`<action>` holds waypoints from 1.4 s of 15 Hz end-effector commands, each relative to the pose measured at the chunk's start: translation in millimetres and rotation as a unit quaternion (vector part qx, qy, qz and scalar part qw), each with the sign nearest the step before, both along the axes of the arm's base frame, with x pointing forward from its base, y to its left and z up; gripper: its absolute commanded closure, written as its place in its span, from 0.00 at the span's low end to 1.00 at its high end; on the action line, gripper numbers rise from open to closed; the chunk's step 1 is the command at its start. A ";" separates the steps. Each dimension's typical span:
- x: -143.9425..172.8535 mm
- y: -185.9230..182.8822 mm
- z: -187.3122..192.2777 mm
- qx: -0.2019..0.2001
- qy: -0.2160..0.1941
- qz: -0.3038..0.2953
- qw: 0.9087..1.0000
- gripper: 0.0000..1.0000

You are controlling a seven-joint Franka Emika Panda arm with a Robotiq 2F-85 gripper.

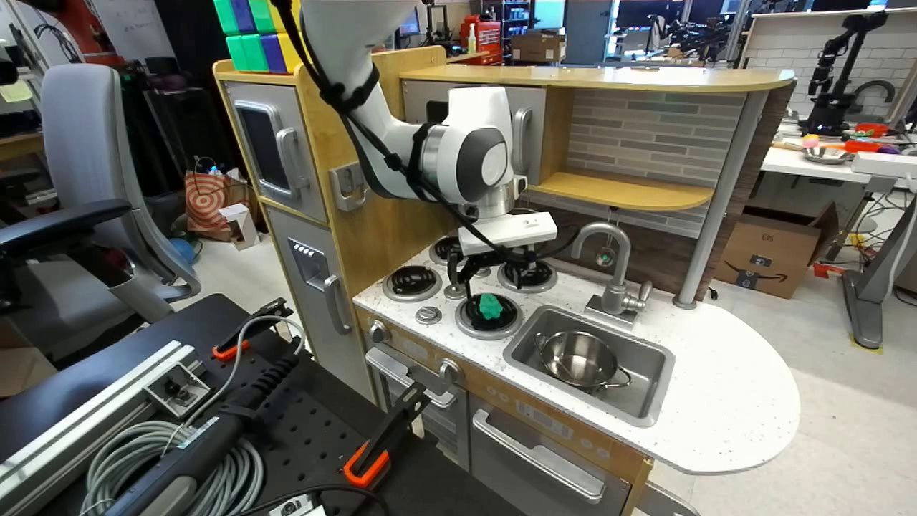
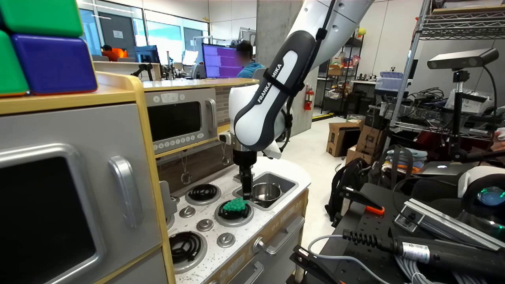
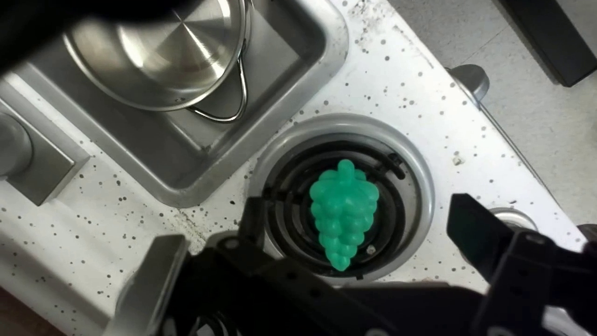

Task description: Remove the green object from the stove and place it inside the silver pot in the sink

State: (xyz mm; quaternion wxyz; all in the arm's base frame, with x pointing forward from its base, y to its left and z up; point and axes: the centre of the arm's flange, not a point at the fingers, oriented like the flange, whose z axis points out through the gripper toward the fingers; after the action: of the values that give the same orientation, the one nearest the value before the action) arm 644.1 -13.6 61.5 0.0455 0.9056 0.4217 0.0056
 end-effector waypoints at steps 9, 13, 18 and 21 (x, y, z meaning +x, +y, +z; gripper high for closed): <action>15.2 25.5 -19.8 -0.010 -0.025 -0.039 0.999 0.00; 22.6 35.1 -30.3 -0.016 -0.015 -0.051 0.998 0.00; 36.1 24.2 -45.8 -0.032 0.002 -0.087 0.996 0.00; 45.5 17.5 -54.8 -0.044 0.026 -0.099 0.994 0.00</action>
State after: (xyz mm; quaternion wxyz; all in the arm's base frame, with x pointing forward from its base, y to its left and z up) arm 665.3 5.5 21.4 0.0674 0.9361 0.3448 -0.0148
